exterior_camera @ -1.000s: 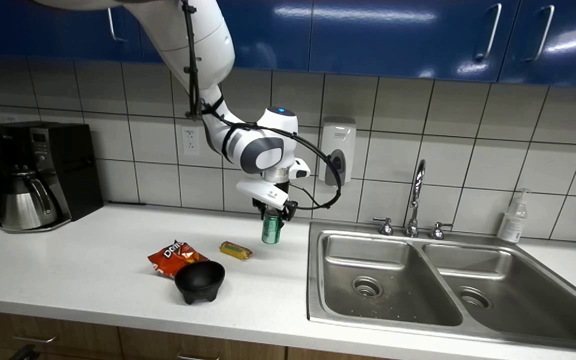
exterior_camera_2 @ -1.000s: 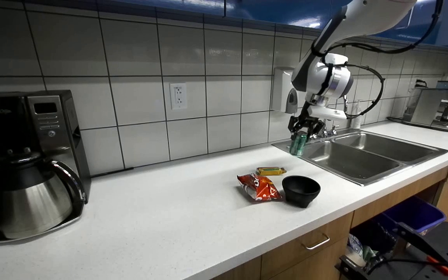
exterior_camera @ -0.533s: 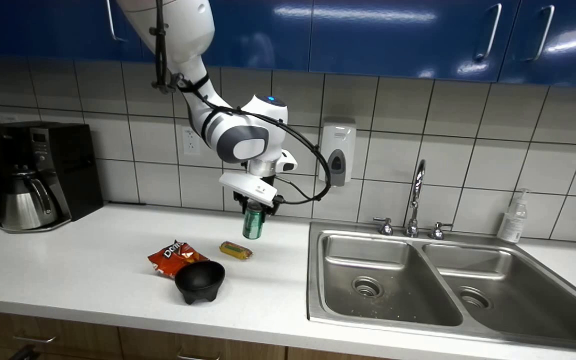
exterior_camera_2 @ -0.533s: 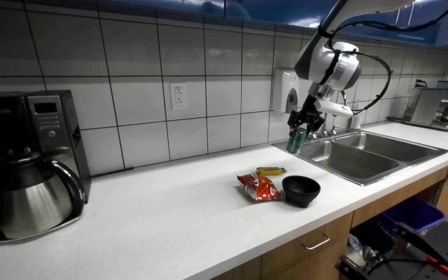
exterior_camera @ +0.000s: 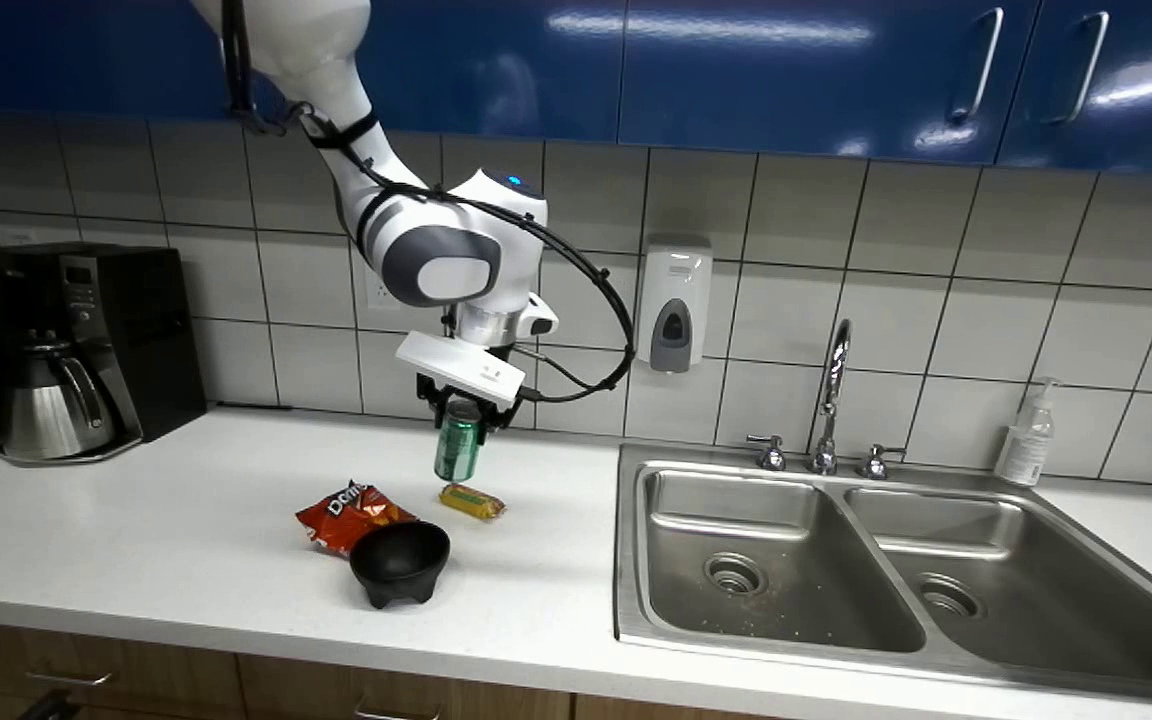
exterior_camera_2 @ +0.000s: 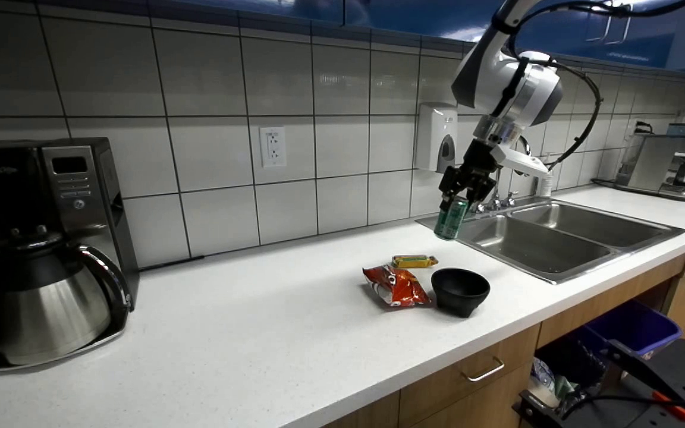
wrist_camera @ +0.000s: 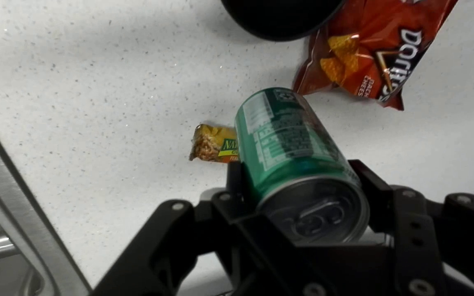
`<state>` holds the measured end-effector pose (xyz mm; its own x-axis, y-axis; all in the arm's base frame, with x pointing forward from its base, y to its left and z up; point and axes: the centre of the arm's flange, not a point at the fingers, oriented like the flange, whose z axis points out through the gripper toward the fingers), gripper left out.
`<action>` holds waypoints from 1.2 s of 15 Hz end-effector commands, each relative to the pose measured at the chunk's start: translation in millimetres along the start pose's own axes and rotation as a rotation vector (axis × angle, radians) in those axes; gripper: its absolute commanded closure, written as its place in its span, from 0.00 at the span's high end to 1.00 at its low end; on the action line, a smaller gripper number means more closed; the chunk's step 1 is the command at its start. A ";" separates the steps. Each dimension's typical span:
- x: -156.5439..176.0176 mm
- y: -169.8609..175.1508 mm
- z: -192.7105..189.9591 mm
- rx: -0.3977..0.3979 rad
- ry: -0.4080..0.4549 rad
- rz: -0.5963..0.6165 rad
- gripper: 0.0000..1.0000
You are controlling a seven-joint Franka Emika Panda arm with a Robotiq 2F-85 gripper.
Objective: Put the green can in the black bowl.
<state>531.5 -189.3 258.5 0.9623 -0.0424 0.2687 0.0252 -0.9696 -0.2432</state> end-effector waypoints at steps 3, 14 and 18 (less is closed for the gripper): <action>-32.0 -28.3 -17.0 0.028 -0.054 -0.096 0.39; -69.5 -28.7 -3.1 0.028 -0.117 -0.166 0.39; -73.7 -32.9 6.8 0.033 -0.119 -0.189 0.39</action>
<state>470.0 -158.6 232.9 0.9745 0.1371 0.1776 0.1773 -0.9556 -0.2353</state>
